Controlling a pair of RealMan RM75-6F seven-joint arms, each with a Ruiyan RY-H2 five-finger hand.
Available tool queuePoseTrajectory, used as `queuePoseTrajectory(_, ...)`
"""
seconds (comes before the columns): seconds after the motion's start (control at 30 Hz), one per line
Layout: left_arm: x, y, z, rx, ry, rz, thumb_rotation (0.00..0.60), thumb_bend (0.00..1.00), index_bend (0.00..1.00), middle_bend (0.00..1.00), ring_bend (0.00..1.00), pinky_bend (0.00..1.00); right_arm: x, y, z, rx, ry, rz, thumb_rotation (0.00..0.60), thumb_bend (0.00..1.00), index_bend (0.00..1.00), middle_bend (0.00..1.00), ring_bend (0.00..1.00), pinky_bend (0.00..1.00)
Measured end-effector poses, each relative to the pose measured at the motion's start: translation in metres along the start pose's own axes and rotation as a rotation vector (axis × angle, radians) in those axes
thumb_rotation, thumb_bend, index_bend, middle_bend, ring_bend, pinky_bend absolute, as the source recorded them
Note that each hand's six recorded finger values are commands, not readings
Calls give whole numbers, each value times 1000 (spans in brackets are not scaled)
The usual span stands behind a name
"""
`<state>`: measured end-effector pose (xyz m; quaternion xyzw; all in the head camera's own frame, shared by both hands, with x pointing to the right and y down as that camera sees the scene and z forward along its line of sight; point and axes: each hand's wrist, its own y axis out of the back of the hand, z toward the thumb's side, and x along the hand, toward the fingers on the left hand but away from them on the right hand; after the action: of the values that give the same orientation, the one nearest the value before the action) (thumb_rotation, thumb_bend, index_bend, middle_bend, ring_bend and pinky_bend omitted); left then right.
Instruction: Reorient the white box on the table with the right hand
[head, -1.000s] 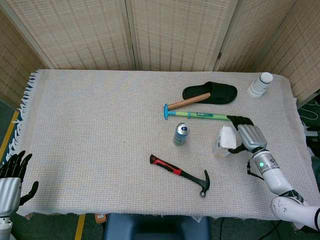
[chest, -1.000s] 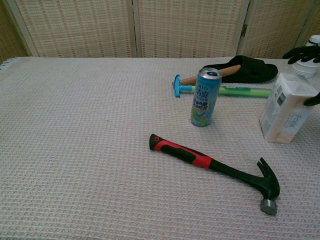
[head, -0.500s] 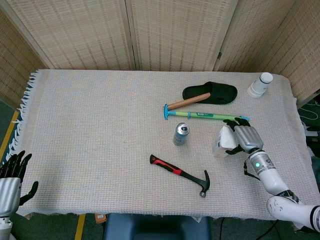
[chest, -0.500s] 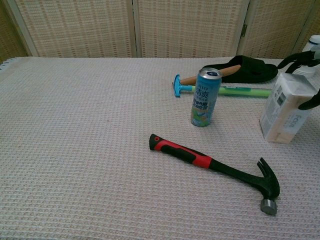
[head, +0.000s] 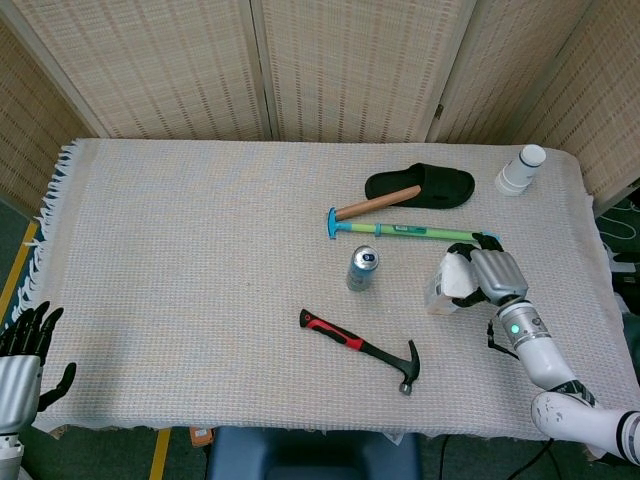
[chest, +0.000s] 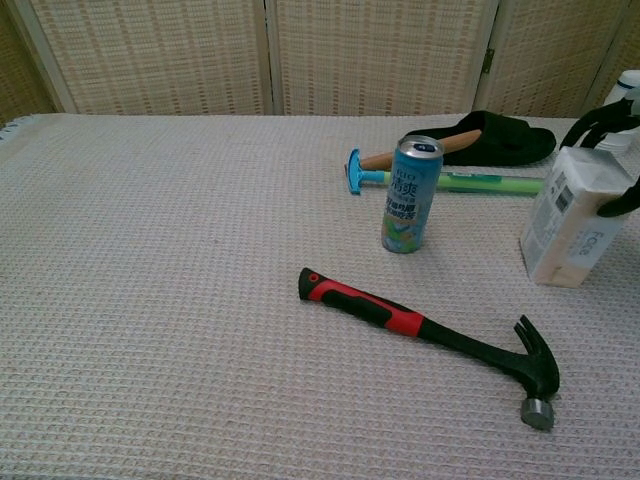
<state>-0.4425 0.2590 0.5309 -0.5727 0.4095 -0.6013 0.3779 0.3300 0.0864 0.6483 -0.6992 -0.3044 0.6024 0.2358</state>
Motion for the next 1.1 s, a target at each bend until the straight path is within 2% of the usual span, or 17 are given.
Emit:
queuePoseTrajectory(0.17, 0, -1, 0, 2, -1, -2, 600, 344, 100, 0, 0, 151, 0, 1, -2, -4, -6, -16, 600, 44, 379, 340, 133, 0)
queuePoseTrajectory(0.37, 0, -1, 0, 4, 0, -1, 600, 343, 100, 0, 0, 151, 0, 3, -4, -13, -3, -39, 600, 45, 406, 367, 161, 0)
queuePoseTrajectory(0.57, 0, -1, 1, 4, -2, 0, 600, 344, 100, 0, 0, 150, 1, 6, -1, -99, 42, -82, 600, 45, 423, 377, 162, 0)
queuePoseTrajectory(0.73, -1, -1, 1, 5, -3, -3, 600, 344, 100, 0, 0, 151, 0, 9, -2, -293, 113, -136, 600, 45, 454, 401, 216, 0)
queuePoseTrajectory(0.93, 0, -2, 1, 6, -3, -3, 600, 344, 100, 0, 0, 151, -5, 11, -15, -619, 231, -196, 600, 56, 455, 402, 217, 0)
queuePoseTrajectory(1.1, 1, -4, 1, 11, 1, -13, 600, 344, 100, 0, 0, 151, -16, 2, -47, -812, 287, -202, 600, 72, 460, 406, 220, 0)
